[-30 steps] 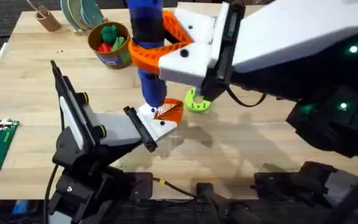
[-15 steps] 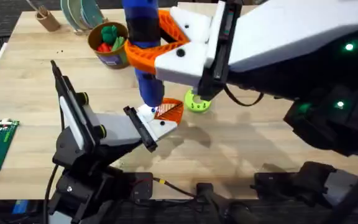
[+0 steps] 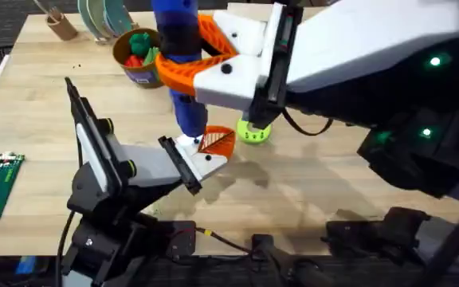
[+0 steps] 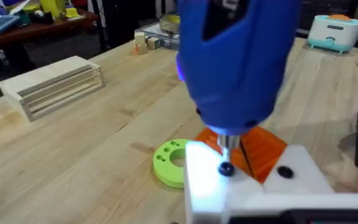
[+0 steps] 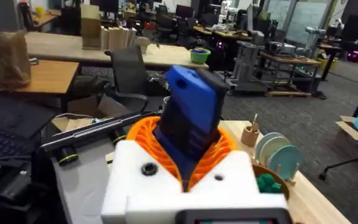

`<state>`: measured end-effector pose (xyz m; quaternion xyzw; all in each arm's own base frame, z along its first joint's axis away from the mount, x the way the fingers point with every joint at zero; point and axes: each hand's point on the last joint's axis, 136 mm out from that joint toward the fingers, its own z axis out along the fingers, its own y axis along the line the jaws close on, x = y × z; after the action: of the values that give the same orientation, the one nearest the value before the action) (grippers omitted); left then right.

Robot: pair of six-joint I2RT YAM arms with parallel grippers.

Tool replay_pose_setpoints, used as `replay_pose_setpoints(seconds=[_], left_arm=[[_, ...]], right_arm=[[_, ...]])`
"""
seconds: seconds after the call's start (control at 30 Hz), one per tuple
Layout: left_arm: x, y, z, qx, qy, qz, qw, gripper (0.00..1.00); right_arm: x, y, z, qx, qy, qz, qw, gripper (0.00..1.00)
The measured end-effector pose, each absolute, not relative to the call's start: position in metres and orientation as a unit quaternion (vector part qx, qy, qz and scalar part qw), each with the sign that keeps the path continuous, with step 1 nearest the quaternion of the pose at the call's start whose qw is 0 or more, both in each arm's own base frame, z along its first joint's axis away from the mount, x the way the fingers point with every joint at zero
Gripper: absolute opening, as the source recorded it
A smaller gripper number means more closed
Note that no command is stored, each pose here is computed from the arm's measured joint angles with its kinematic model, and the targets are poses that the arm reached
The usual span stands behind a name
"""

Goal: Pick up the gripper from the table and insert it into the empty holder that is missing its gripper. Then pick up a screw, insert it into the mounting hole, and use the screwdriver to tighten it. Finally, clean up the table by picking up the vegetable and placing it into the bucket.

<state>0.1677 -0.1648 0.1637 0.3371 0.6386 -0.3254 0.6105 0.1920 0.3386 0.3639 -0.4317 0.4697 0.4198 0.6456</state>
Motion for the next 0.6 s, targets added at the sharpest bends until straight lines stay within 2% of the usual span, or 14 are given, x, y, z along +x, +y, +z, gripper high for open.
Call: replay_pose_setpoints(seconds=[0.6], left_arm=[[0.1678, -0.1647, 0.1636, 0.337, 0.639, -0.325, 0.610, 0.007]], right_arm=[[0.1954, 0.3432, 0.3556, -0.434, 0.478, 0.419, 0.638, 0.034]])
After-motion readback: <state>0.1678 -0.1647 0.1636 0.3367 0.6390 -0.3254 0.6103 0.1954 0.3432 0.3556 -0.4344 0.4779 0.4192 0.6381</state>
